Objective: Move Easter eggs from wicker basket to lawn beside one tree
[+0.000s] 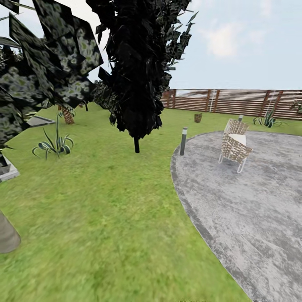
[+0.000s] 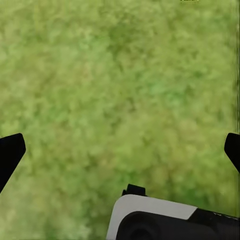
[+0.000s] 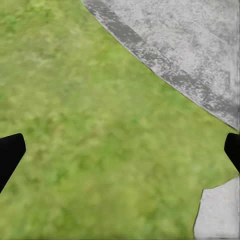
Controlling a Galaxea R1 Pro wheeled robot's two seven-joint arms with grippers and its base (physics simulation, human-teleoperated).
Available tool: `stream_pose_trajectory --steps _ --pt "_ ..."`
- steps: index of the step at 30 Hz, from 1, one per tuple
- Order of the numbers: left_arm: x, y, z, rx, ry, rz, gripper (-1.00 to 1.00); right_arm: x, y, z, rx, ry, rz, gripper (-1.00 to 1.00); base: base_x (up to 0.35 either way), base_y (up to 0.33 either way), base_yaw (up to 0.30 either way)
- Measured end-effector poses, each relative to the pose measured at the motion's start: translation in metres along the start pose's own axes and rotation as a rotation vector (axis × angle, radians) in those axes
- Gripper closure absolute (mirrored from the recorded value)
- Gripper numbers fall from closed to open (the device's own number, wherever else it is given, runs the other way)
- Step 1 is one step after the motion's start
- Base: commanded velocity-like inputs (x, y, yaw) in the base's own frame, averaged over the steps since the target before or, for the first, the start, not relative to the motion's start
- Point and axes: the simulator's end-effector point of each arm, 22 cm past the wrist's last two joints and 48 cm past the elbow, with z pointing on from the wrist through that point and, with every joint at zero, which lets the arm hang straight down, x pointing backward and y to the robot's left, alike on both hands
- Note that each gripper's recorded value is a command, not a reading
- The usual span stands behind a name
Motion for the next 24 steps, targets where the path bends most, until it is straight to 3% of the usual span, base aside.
stream_pose_trajectory --steps 8,24 --pt "-0.0016 -0.0037 -0.0002 0.010 -0.005 0.001 -1.00 -0.0018 0.0002 0.0000 0.000 -0.005 0.002 -1.00 0.139 -0.110 -0.296" --pt "-0.0034 -0.0052 -0.0001 0.013 -0.008 0.001 -1.00 -0.0056 0.0001 0.0007 -0.001 -0.014 0.003 -1.00 0.242 -0.226 -0.291"
